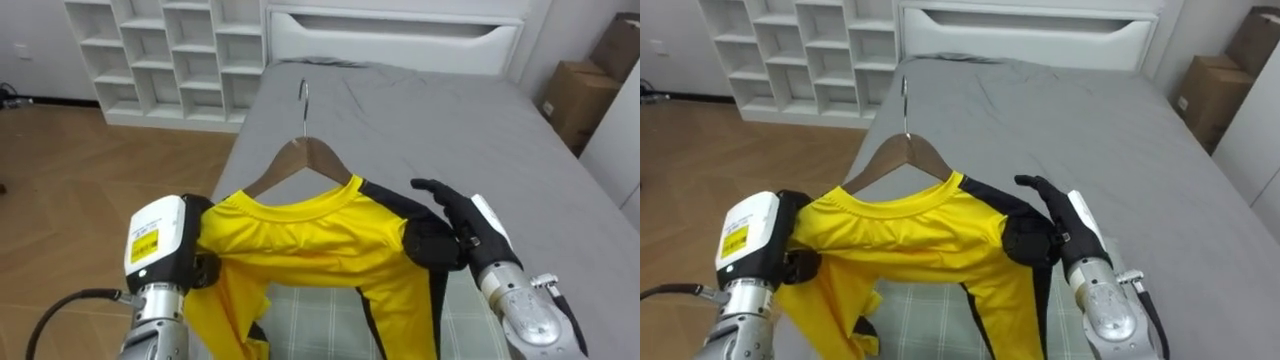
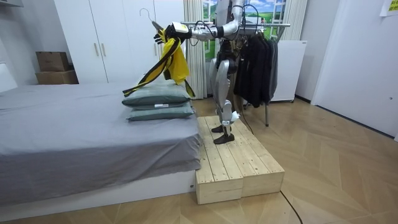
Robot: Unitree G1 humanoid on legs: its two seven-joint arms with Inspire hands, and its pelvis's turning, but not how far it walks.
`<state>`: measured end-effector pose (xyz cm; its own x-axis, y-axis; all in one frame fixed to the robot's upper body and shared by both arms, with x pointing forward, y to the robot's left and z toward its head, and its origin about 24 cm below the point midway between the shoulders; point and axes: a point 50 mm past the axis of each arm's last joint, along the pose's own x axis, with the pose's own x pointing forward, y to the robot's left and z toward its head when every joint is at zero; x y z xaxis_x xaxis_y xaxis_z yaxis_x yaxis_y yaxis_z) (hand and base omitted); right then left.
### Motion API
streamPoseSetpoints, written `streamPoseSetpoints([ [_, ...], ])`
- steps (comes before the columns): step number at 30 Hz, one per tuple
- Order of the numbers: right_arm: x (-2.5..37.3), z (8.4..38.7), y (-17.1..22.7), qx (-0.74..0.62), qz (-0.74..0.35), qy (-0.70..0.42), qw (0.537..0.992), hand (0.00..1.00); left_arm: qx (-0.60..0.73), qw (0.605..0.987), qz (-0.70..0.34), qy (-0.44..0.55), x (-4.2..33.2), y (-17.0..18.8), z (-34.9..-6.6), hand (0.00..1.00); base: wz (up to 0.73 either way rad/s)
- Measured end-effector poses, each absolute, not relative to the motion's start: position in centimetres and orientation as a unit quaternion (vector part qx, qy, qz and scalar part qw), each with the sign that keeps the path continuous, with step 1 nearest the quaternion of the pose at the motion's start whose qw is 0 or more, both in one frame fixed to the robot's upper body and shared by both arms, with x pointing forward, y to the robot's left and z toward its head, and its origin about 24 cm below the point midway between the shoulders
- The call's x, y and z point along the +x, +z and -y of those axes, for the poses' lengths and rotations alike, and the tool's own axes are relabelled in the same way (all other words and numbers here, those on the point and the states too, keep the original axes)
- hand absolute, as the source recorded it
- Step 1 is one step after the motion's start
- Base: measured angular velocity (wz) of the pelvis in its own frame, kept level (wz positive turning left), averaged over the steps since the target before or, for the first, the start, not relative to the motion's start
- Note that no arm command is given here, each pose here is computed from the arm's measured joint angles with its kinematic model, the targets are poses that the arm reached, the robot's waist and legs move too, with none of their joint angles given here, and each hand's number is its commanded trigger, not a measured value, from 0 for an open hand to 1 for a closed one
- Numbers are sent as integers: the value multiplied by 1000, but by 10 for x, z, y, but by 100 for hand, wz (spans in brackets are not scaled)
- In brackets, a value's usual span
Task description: Hang clothes
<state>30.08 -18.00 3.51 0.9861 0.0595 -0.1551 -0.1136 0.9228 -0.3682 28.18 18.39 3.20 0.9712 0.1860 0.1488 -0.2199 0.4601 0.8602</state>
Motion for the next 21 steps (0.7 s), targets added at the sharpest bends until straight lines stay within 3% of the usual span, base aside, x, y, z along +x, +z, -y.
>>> streamPoseSetpoints([
  [21,301,181,34,-185,-78,66,977,0,528,840,35,123,282,39,-182,100,1],
])
